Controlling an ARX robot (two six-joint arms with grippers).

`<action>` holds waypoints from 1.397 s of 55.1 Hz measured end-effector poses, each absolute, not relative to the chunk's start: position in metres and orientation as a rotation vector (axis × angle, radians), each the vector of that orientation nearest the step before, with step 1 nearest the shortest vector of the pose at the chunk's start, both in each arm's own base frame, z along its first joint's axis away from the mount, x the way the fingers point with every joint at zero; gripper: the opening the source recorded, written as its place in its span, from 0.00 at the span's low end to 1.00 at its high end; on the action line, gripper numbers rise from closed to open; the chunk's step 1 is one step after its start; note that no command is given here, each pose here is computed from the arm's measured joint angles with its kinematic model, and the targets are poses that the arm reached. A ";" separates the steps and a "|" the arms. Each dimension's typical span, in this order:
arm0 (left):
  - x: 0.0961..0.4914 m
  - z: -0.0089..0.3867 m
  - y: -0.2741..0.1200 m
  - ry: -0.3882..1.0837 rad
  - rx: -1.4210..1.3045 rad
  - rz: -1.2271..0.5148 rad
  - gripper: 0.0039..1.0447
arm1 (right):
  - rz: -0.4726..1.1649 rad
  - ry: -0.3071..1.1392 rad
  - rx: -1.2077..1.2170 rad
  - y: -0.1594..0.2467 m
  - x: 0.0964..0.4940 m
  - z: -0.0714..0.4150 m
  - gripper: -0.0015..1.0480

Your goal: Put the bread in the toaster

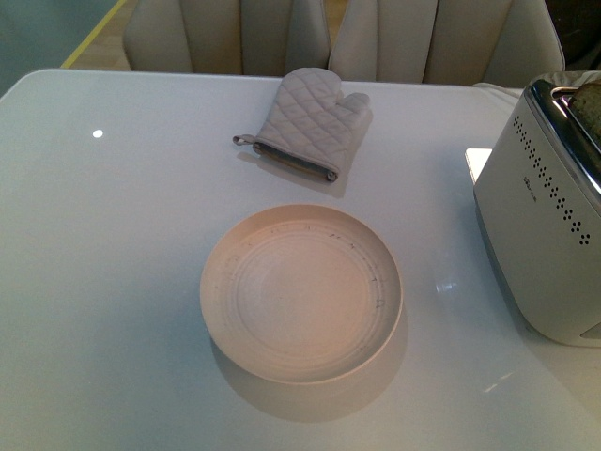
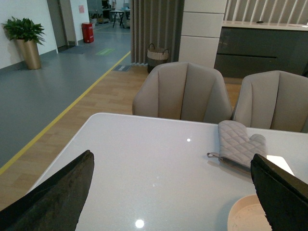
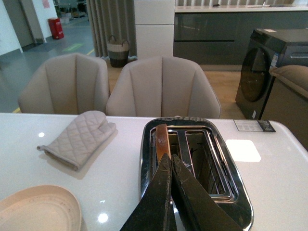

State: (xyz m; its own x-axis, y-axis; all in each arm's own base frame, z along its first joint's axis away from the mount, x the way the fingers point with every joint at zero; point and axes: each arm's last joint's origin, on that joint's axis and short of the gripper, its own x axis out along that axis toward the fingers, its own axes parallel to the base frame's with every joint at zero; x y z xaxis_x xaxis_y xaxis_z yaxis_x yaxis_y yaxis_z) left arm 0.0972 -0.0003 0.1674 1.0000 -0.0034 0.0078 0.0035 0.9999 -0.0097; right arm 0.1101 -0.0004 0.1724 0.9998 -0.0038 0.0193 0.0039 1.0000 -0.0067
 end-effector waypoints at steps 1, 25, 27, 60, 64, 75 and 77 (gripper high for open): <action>0.097 0.167 0.000 -0.008 -0.009 -0.003 0.93 | -0.004 -0.020 -0.007 0.000 0.110 0.172 0.02; 0.097 0.167 0.000 -0.008 -0.010 -0.003 0.93 | -0.003 -0.014 -0.007 0.000 0.097 0.169 0.02; 0.097 0.167 0.000 -0.008 -0.009 -0.003 0.93 | -0.003 -0.015 -0.007 0.000 0.097 0.170 0.08; 0.097 0.167 0.000 -0.008 -0.010 -0.003 0.93 | -0.003 -0.015 -0.006 0.000 0.097 0.170 0.91; 0.097 0.167 0.000 -0.008 -0.010 -0.003 0.93 | -0.003 -0.015 -0.006 0.000 0.097 0.170 0.91; 0.097 0.167 0.000 -0.008 -0.010 -0.003 0.93 | -0.003 -0.015 -0.006 0.000 0.097 0.170 0.91; 0.097 0.167 0.000 -0.008 -0.010 -0.003 0.93 | -0.003 -0.015 -0.006 0.000 0.097 0.170 0.91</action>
State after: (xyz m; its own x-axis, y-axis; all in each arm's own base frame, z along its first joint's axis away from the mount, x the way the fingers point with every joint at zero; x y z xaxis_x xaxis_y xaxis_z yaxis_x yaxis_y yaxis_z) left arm 0.0972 -0.0003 0.1674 1.0000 -0.0034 0.0078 0.0035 0.9999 -0.0097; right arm 0.0970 -0.0003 0.1695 0.9999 -0.0034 0.0151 0.0035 1.0000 -0.0055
